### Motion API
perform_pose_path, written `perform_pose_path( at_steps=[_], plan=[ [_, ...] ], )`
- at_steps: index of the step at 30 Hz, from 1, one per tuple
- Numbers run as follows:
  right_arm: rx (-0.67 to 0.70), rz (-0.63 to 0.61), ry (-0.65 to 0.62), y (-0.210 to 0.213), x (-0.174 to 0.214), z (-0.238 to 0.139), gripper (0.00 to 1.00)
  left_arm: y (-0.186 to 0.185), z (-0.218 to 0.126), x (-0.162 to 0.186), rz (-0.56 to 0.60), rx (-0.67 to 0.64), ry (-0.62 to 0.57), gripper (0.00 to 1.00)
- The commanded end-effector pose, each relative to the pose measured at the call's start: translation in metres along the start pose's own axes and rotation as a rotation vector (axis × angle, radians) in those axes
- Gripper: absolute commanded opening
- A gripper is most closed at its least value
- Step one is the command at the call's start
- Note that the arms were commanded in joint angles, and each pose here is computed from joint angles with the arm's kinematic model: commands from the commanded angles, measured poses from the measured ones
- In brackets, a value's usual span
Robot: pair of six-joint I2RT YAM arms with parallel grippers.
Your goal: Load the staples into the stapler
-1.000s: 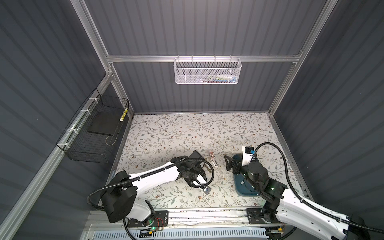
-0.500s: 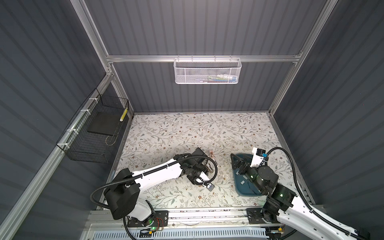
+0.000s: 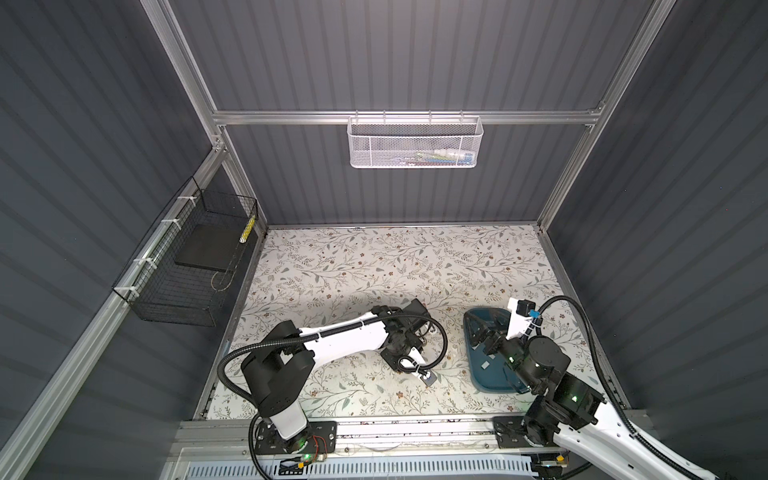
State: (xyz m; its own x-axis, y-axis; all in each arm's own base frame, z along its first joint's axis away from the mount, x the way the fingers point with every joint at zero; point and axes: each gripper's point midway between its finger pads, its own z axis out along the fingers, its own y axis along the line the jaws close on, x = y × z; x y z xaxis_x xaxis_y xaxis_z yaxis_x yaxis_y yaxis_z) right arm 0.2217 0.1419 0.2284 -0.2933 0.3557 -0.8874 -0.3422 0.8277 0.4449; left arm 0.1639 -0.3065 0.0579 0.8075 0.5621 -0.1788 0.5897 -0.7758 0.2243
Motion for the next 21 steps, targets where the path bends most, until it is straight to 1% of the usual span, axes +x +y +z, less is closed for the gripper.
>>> perform_pose_path(
  at_steps=[1, 4, 6, 14, 21],
  plan=[
    [-0.007, -0.023, 0.004, -0.001, 0.003, -0.001, 0.99, -0.009, 0.004, 0.003, -0.008, 0.060, 0.020, 0.38],
    [-0.009, -0.021, -0.002, -0.001, 0.002, -0.003, 0.99, -0.006, 0.003, 0.001, -0.015, 0.071, 0.018, 0.34],
    [-0.011, -0.022, -0.003, -0.002, 0.002, -0.004, 0.99, -0.006, 0.003, 0.002, -0.017, 0.074, 0.020, 0.34],
    [-0.031, -0.018, -0.003, 0.001, 0.003, -0.006, 0.99, -0.009, 0.007, 0.010, -0.017, 0.076, 0.062, 0.42],
    [-0.036, -0.020, -0.001, 0.001, 0.003, -0.006, 0.99, -0.007, 0.010, 0.014, -0.022, 0.075, 0.083, 0.39]
  ],
)
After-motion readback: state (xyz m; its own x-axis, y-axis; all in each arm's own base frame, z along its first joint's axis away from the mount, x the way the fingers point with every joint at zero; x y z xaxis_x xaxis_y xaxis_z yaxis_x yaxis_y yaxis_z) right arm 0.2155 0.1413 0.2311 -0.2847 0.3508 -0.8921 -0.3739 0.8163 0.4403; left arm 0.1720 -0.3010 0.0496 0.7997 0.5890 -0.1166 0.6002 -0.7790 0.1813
